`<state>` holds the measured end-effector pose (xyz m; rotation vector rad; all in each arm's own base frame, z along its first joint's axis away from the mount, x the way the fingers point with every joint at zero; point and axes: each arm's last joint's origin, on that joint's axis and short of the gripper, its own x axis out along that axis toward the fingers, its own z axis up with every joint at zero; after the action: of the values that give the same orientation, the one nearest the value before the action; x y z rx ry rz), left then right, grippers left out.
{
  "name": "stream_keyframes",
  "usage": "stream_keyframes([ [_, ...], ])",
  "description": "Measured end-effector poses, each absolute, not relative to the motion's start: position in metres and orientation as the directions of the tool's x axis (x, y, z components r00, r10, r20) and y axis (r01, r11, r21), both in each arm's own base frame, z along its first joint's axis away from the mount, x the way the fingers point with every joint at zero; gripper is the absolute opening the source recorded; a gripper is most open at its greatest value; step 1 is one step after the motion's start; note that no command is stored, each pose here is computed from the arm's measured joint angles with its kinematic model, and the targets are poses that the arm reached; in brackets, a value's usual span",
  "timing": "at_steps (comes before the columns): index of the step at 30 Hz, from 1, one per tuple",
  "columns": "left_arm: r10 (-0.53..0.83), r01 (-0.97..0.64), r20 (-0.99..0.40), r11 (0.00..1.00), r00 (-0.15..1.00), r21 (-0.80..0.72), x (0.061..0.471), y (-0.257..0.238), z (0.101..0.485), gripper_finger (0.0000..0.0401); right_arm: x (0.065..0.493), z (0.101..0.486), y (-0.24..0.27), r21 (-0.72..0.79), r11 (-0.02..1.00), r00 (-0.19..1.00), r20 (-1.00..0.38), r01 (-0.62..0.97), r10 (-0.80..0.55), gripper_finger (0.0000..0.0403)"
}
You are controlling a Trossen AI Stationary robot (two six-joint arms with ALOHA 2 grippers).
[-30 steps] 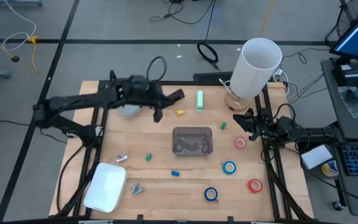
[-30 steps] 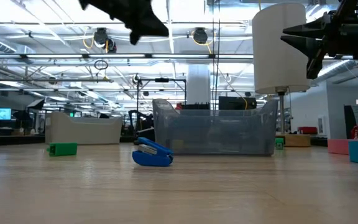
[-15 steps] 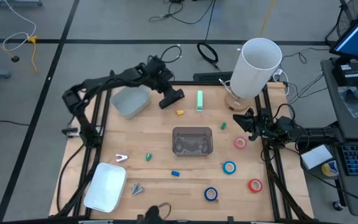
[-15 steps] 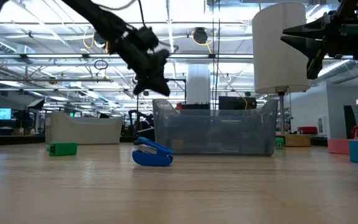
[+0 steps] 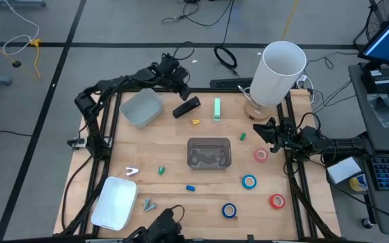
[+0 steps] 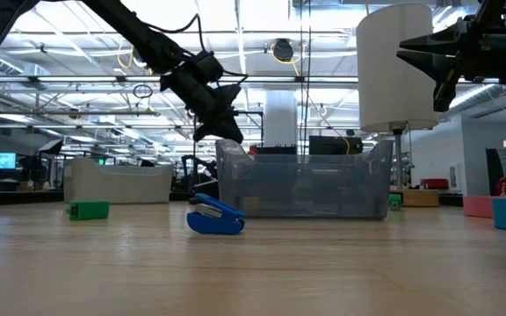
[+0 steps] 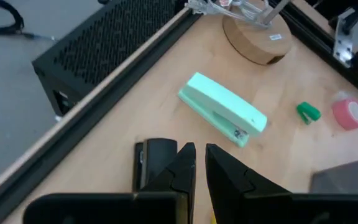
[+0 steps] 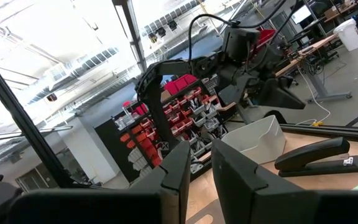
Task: Pick and place Stapler, Stapler remover, tape
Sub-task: Put the large black stapler into the white bin
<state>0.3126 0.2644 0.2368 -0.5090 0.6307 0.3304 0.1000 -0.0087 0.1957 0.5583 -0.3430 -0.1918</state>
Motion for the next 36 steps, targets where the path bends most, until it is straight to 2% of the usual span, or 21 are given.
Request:
stream_keyframes([
  [5,0.188,-0.472,-0.646,0.829,0.740,-0.300,0.313,0.265,0.236,0.0037,0.100,0.196,-0.009,0.548,0.832,0.925,0.265,0.088,-0.272,0.0059],
  [19,0.194,-0.440,-0.632,0.860,0.751,-0.259,0.316,0.263,0.238,0.0043,0.100,0.196,-0.009,0.548,0.832,0.925,0.265,0.089,-0.273,0.0059],
  [22,0.186,-0.408,-0.634,0.885,0.751,-0.225,0.319,0.260,0.238,0.0066,0.100,0.196,-0.009,0.548,0.831,0.925,0.265,0.089,-0.273,0.0059],
  [31,0.230,-0.408,-0.656,0.904,0.719,-0.130,0.327,0.249,0.237,0.0182,0.100,0.196,-0.009,0.549,0.831,0.925,0.265,0.089,-0.274,0.0059],
  [36,0.235,-0.395,-0.658,0.913,0.716,-0.104,0.329,0.248,0.237,0.0221,0.100,0.196,-0.009,0.549,0.831,0.924,0.265,0.089,-0.274,0.0059],
])
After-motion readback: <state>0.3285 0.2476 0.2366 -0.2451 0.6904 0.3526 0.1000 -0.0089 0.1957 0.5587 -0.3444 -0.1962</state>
